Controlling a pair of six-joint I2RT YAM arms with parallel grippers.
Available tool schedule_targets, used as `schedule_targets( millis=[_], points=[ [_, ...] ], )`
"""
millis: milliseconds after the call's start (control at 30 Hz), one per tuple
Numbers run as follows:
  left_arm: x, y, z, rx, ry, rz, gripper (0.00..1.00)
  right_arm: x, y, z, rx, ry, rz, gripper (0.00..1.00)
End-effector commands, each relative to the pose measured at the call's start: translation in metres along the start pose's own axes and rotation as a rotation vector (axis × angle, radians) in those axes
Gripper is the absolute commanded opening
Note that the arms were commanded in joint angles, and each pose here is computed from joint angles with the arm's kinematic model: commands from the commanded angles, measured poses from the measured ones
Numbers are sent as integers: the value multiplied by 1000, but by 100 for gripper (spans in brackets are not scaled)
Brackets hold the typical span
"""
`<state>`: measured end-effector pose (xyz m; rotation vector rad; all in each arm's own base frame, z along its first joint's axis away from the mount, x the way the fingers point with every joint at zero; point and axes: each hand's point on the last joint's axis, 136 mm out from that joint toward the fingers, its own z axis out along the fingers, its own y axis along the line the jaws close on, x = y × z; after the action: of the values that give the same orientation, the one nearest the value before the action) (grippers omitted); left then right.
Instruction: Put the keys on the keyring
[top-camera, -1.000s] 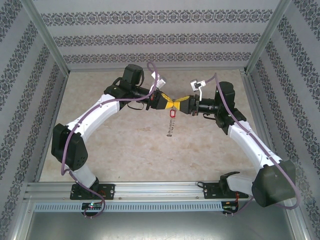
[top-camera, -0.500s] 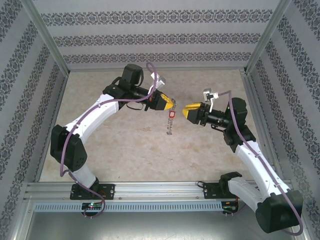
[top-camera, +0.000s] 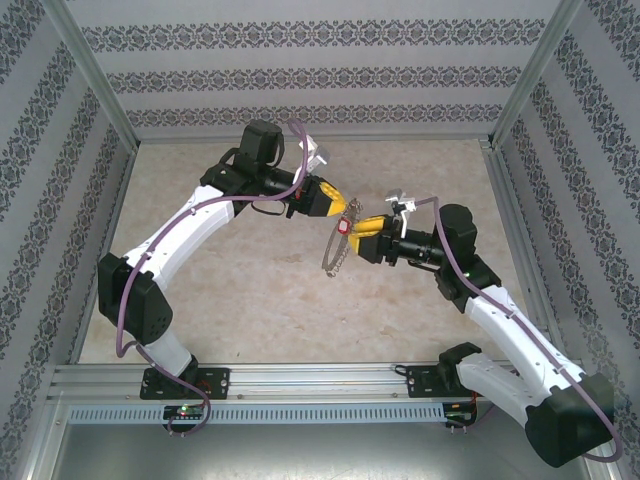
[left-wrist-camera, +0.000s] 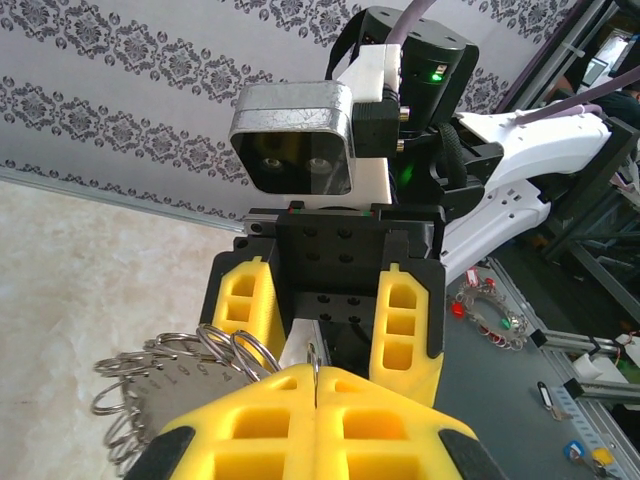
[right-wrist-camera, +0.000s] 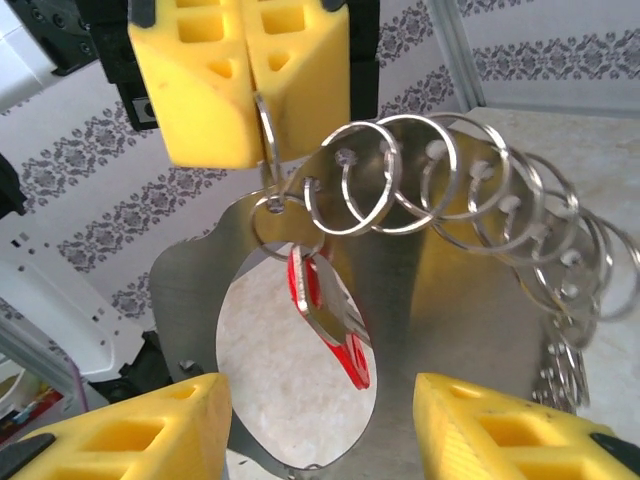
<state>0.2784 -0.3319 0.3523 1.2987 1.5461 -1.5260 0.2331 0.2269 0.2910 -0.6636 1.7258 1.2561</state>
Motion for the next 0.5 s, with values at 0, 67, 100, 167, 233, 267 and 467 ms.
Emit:
schedule_targets(
  millis=[0, 67, 100, 167, 233, 267, 467],
  points=[
    [-21, -29, -2, 58, -22, 94, 0, -12, 0, 2, 30, -46, -86, 52],
    [-20, -29, -2, 58, -22, 92, 0, -16, 0, 4, 35, -55, -99, 52],
    [-20, -28, -2, 59, -21, 89, 0, -18, 1, 4, 34, -58, -105, 52],
    [-20, -28, -1, 62, -21, 87, 0, -21, 1, 7, 34, -59, -114, 52],
    [-19, -28, 0, 65, -20, 86, 0, -23, 1, 9, 36, -61, -121, 52],
    [-19, -28, 1, 66, -20, 86, 0, -24, 0, 10, 39, -62, -124, 52],
    [-18, -28, 2, 71, -18, 80, 0, -32, -1, 16, 50, -72, -144, 53]
  ],
)
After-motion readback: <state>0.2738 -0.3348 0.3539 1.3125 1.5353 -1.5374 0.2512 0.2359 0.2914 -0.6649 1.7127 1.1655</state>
